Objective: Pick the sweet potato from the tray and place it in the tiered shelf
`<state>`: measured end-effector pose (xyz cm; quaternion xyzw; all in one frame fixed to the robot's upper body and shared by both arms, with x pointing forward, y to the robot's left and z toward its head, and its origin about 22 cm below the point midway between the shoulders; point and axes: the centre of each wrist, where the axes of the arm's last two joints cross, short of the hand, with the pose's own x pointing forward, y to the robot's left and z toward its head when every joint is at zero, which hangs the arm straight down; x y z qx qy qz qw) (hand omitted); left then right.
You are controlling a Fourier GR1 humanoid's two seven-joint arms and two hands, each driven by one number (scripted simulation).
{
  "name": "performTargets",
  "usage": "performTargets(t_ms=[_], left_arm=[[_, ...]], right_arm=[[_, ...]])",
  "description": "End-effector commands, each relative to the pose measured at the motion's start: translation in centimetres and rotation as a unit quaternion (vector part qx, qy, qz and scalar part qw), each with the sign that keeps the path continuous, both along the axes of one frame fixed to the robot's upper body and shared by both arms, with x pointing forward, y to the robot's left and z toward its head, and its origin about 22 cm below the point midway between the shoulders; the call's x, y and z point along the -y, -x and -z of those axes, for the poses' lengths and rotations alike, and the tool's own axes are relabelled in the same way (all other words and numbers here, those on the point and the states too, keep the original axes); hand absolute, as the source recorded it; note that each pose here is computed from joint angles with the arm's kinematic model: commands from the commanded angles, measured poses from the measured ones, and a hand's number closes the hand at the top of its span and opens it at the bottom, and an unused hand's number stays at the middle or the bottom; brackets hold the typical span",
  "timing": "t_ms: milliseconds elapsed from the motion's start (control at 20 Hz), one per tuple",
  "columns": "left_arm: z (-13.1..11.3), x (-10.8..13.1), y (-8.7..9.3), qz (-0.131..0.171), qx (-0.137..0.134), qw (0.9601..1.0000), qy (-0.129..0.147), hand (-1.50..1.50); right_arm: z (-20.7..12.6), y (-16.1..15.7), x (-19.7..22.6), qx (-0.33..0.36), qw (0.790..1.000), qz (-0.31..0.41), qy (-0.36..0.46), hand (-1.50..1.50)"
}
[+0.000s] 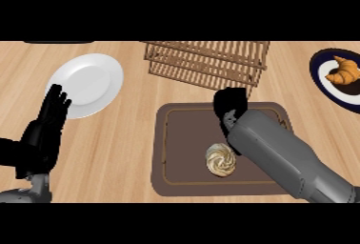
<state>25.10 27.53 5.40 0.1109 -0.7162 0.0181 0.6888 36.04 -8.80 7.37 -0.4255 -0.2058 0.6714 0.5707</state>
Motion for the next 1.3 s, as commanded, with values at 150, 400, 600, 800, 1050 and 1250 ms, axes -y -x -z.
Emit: performTargets(t_ms=[150, 400, 600, 800, 1050, 1250], left_arm=[[1.0, 0.0, -1.1, 0.003, 0.002, 1.0000, 0.001, 0.00], [-0.5, 1.7, -1.0, -0.008, 0.004, 1.0000, 0.003, 0.00], [-0.8, 1.6, -0.5, 0.004, -0.003, 1.0000, 0.004, 0.00], [-0.1, 0.8, -1.1, 0.007, 0.000, 1.0000, 0.001, 0.00], [-1.0, 1.1, -1.3, 0.017, 0.009, 0.9998, -0.008, 0.00], [0.4, 3.1, -1.6, 0.028, 0.008, 0.9996, 0.001, 0.00]], right_arm=[[3.1, 0.4, 1.0, -0.005, 0.999, 0.042, 0.030, -1.50], [3.5, 0.0, 1.1, -0.063, 0.995, 0.042, 0.057, 1.50], [3.8, 0.2, 3.5, -0.033, 0.998, -0.008, 0.060, 1.50], [4.7, 2.5, -4.0, 0.028, 0.999, 0.041, -0.020, 1.50], [1.9, 3.5, -5.9, 0.114, 0.964, 0.170, -0.170, 1.50], [1.3, 5.2, -7.7, 0.164, 0.946, 0.180, -0.216, 1.50]])
